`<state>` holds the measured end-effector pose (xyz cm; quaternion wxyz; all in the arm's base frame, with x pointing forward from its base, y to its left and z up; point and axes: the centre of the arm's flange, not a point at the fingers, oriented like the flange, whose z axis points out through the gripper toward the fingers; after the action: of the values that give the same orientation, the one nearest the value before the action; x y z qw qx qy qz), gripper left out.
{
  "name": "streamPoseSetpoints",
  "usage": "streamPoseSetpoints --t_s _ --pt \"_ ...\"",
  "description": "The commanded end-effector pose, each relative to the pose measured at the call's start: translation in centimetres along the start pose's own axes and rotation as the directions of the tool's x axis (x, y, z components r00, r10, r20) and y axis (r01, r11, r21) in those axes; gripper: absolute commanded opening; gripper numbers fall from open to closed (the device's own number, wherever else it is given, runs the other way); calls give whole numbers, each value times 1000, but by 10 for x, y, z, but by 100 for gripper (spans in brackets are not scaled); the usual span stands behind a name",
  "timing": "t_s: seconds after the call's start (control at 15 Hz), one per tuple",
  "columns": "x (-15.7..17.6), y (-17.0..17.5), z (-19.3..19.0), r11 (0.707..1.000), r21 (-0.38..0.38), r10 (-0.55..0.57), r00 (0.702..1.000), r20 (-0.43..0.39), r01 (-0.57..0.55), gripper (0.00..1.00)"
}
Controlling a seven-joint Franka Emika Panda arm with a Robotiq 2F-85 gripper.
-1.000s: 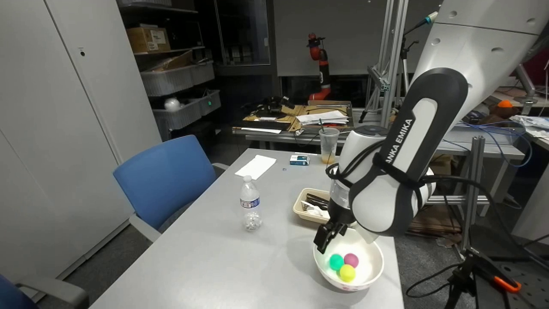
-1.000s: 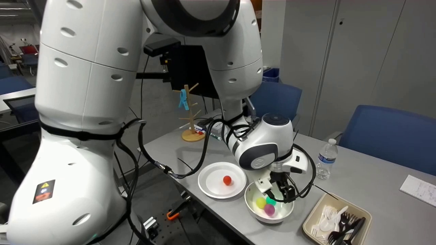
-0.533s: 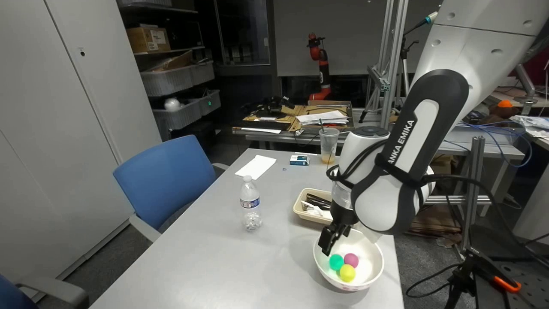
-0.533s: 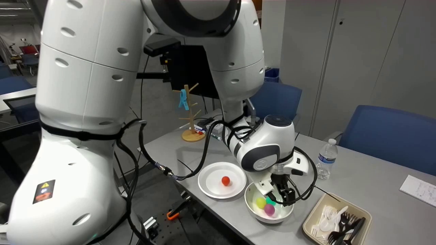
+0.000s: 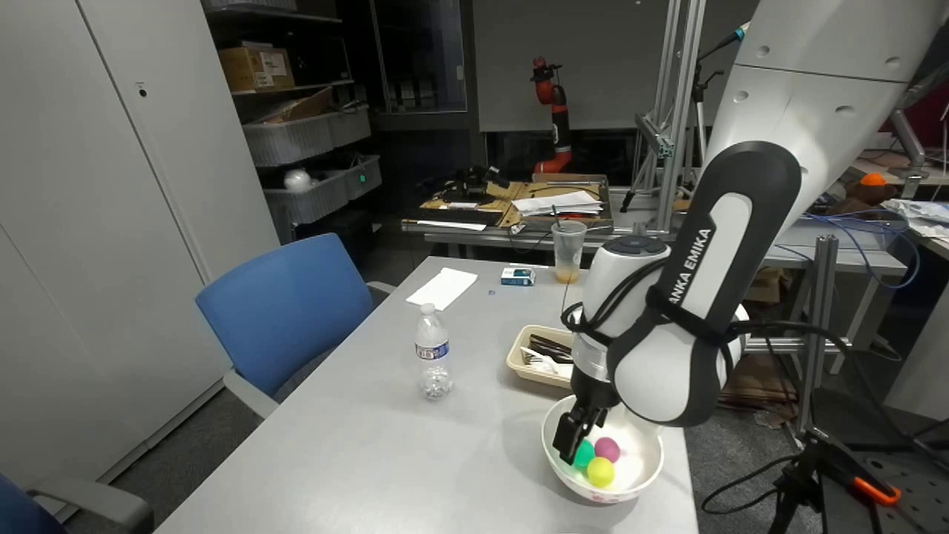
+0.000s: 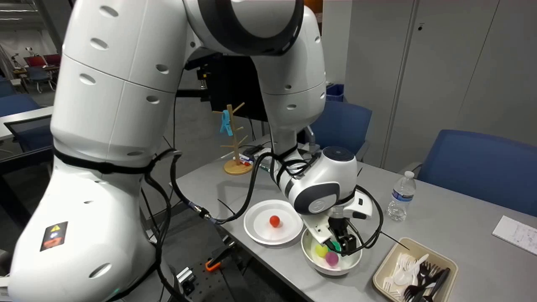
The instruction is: Take the red and green balls out of the white bowl
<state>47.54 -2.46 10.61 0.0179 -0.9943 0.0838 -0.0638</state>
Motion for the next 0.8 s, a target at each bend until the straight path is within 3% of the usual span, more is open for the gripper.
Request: streamPoseSetpoints --t_s 0.0,0.4,0.47,0.53,0.73 --pt "8 3 14 998 9 -57 998 -2 57 100" --pt "14 5 24 998 6 -67 998 2 67 98" --pt "14 5 26 998 3 -68 998 3 68 77" --pt "14 6 27 998 1 -66 998 6 66 74" --pt "13 7 29 998 -4 -59 998 13 59 52"
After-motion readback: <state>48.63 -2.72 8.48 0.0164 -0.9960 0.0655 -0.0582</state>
